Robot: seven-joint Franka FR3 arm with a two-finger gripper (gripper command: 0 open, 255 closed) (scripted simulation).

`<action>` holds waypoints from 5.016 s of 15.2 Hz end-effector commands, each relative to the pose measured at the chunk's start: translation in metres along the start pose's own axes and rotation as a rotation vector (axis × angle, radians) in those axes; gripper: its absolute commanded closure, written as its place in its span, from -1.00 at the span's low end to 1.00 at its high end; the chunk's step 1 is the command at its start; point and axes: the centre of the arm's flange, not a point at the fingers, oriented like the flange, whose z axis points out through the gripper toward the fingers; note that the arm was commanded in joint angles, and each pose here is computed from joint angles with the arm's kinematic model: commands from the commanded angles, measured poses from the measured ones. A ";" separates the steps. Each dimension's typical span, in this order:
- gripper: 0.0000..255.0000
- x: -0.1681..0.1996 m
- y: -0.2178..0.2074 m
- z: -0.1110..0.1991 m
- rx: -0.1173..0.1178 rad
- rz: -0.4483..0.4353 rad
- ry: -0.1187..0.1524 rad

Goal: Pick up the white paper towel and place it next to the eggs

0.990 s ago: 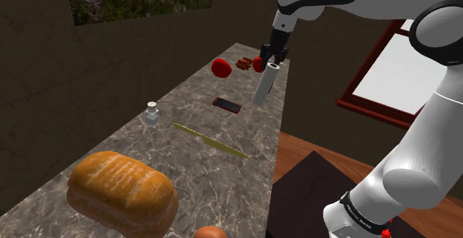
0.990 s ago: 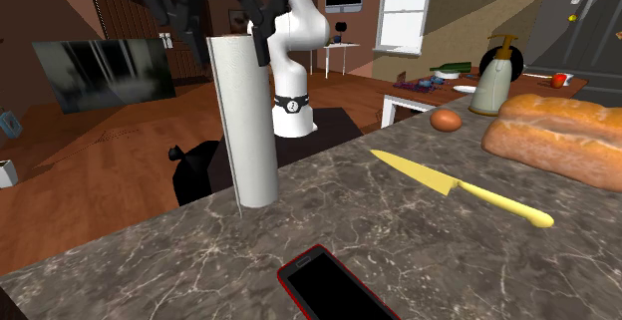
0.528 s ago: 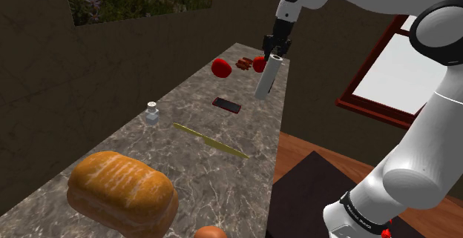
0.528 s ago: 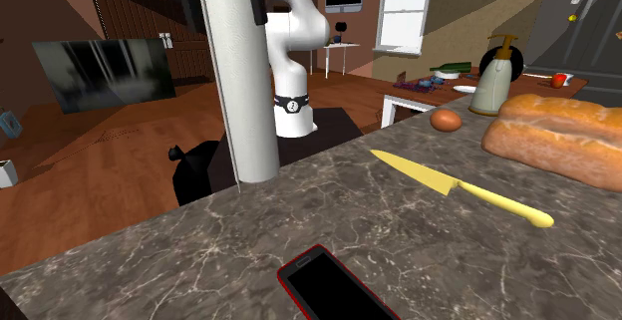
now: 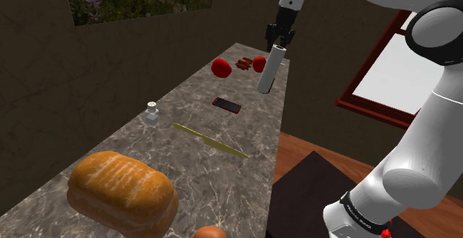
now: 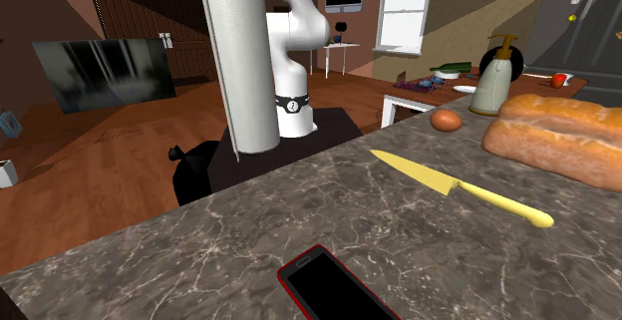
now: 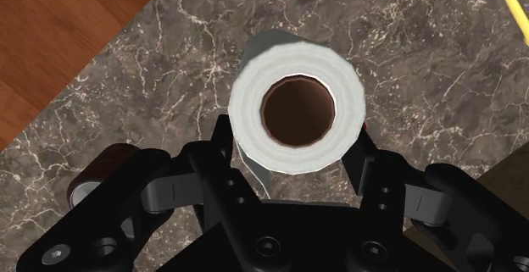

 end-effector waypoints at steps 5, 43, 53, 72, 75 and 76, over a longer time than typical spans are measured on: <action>1.00 -0.005 -0.002 -0.031 0.000 0.000 0.000; 1.00 -0.193 -0.183 -0.099 0.000 0.000 0.000; 1.00 -0.287 -0.274 -0.083 0.000 0.000 0.000; 1.00 -0.465 -0.448 -0.052 0.000 0.000 0.000; 1.00 -0.494 -0.475 -0.047 0.000 0.000 0.000; 1.00 -0.503 -0.484 -0.045 0.000 0.000 0.000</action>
